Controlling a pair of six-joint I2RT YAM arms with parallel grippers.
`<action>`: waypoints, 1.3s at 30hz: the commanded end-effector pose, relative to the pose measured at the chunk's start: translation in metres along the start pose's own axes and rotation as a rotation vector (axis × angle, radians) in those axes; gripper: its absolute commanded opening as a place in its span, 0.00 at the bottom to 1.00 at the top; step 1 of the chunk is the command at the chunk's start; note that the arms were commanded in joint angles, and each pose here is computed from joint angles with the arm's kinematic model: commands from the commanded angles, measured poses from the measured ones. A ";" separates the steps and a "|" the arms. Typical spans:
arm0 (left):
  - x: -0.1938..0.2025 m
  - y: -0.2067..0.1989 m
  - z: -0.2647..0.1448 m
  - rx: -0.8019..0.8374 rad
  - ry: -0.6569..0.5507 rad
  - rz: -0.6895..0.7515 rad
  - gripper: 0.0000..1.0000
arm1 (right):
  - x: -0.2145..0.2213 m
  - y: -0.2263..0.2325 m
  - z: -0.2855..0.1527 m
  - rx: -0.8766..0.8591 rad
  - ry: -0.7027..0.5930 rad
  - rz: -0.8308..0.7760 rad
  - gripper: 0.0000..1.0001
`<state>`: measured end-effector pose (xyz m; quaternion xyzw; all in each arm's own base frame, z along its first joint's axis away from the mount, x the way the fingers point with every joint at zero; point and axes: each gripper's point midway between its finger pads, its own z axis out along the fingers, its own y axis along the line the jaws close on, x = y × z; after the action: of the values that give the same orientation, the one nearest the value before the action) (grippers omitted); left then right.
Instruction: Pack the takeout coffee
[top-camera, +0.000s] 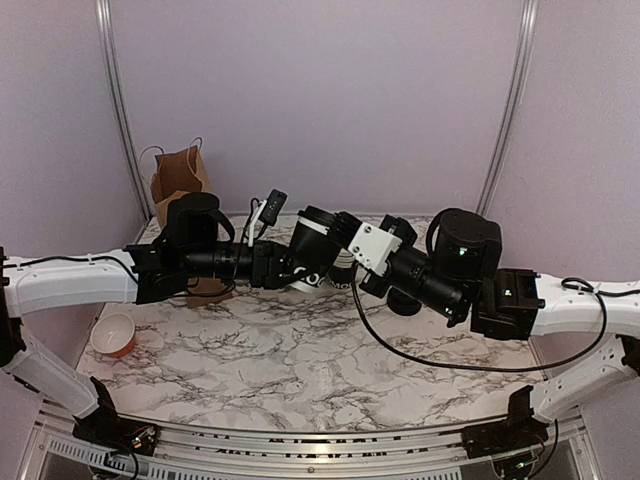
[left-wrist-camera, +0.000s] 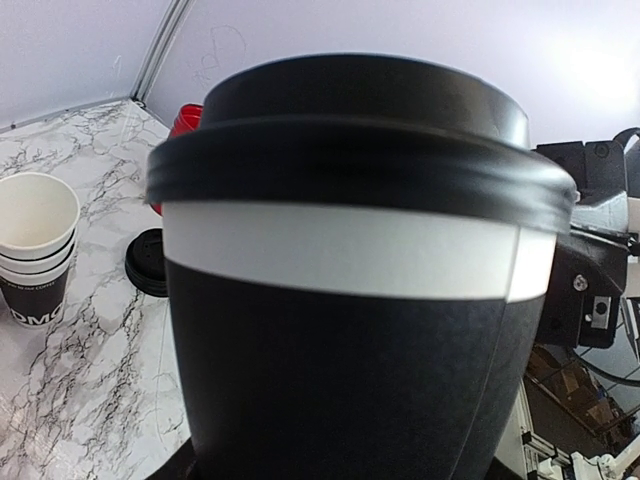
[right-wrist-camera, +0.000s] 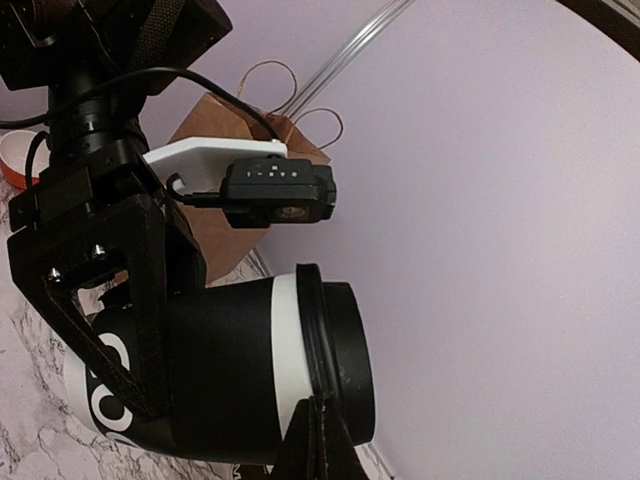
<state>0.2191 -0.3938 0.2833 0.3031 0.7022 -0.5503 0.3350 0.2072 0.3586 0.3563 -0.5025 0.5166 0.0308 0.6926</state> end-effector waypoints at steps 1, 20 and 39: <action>-0.046 -0.062 -0.011 0.152 -0.123 0.120 0.61 | 0.009 0.015 0.010 -0.006 0.044 -0.006 0.00; -0.036 -0.048 -0.009 0.164 -0.080 0.105 0.62 | -0.012 -0.040 -0.035 -0.036 -0.070 0.237 0.46; -0.029 -0.061 -0.005 0.254 -0.017 0.070 0.62 | -0.020 -0.026 -0.021 0.002 -0.077 0.100 0.30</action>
<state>0.2009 -0.3986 0.3268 0.3337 0.6447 -0.6036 0.3298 0.2021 0.3370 0.3727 -0.4808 0.5354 0.0904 0.6885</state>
